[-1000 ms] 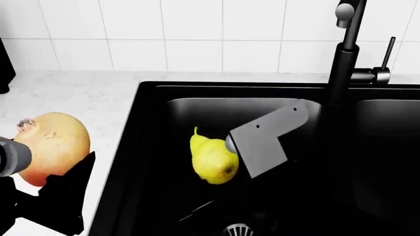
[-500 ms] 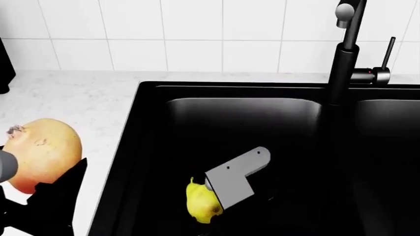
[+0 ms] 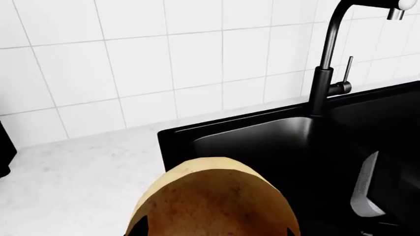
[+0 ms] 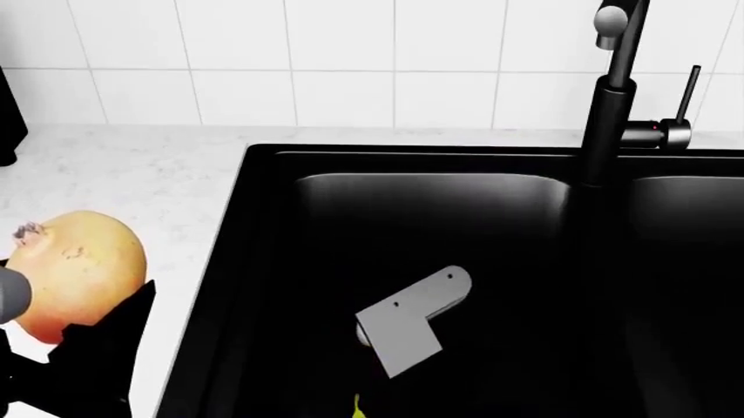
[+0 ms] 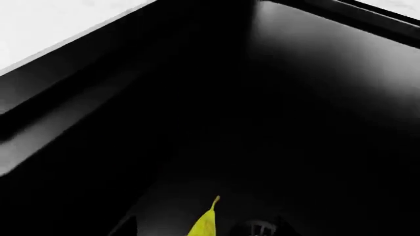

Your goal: There is a mixed pile of frozen fruits and vegetables on the counter. Locate all the frozen vegetables and place the items in a bowl on the counter. Take all the frozen fruits and defrost them in a running sink.

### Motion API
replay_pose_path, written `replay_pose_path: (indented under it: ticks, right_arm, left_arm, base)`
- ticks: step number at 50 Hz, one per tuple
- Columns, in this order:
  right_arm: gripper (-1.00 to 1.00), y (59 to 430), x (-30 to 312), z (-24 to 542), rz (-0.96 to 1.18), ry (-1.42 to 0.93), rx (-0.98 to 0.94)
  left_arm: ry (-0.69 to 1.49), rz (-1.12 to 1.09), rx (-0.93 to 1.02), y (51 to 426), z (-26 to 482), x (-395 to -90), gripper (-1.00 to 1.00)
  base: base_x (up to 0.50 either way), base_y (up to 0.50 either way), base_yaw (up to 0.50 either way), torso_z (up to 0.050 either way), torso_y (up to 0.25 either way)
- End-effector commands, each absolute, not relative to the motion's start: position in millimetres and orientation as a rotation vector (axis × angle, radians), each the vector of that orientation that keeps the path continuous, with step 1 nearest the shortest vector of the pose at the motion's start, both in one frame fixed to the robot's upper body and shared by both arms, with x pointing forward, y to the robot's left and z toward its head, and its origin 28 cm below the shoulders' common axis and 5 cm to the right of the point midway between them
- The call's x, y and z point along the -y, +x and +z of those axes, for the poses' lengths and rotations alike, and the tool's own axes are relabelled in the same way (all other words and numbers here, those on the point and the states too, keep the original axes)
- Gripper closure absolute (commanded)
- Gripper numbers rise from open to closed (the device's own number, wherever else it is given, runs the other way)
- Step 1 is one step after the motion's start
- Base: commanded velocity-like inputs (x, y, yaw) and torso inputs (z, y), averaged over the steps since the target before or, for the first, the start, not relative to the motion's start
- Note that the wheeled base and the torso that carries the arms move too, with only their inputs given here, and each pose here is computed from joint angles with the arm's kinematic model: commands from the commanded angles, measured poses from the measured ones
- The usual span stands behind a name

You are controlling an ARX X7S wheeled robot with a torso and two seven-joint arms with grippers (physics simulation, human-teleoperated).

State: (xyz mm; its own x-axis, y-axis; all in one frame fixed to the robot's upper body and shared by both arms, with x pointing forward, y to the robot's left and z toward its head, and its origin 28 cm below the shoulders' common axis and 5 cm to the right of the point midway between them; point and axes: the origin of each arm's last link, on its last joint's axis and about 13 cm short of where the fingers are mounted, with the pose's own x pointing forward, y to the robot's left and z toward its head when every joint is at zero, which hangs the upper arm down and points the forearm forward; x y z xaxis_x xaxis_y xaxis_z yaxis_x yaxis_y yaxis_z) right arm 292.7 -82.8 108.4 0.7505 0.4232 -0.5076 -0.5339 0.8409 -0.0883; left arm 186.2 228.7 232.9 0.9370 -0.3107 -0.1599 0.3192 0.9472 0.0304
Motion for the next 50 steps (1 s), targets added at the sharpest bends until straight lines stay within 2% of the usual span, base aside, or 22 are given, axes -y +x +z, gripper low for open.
replay_pose_path:
  ticks: [1,9,19,37,50]
  right_arm:
    - [-1.00,284.6,87.9,151.0,0.493,-0.197,-0.334]
    - [-1.00,262.8,106.4,191.9,0.422,-0.123,-0.161]
    - [-1.00,233.6,123.5,208.8,0.302,-0.028,0.022]
    - [-1.00,171.2,156.9,238.6,0.184,-0.021,0.114]
    - [-1.00,151.5,174.4,255.6,0.141,-0.011,0.131]
  left_arm:
    - [0.021,-0.325,-0.118,185.4,236.6,-229.2,1.00]
    - [0.017,-0.329,-0.122,188.3,234.3,-226.5,1.00]
    - [0.014,-0.333,-0.128,190.0,232.9,-226.2,1.00]
    - [-0.025,-0.392,-0.152,202.8,225.5,-214.5,1.00]
    - [0.003,-0.494,-0.163,232.7,245.9,-193.6,1.00]
  base:
    - [0.00,0.00,0.00,0.000,0.000]
    - [0.00,0.00,0.00,0.000,0.001]
    - [0.00,0.00,0.00,0.001,0.000]
    - [0.00,0.00,0.00,0.000,0.000]
    - [0.00,0.00,0.00,0.000,0.001]
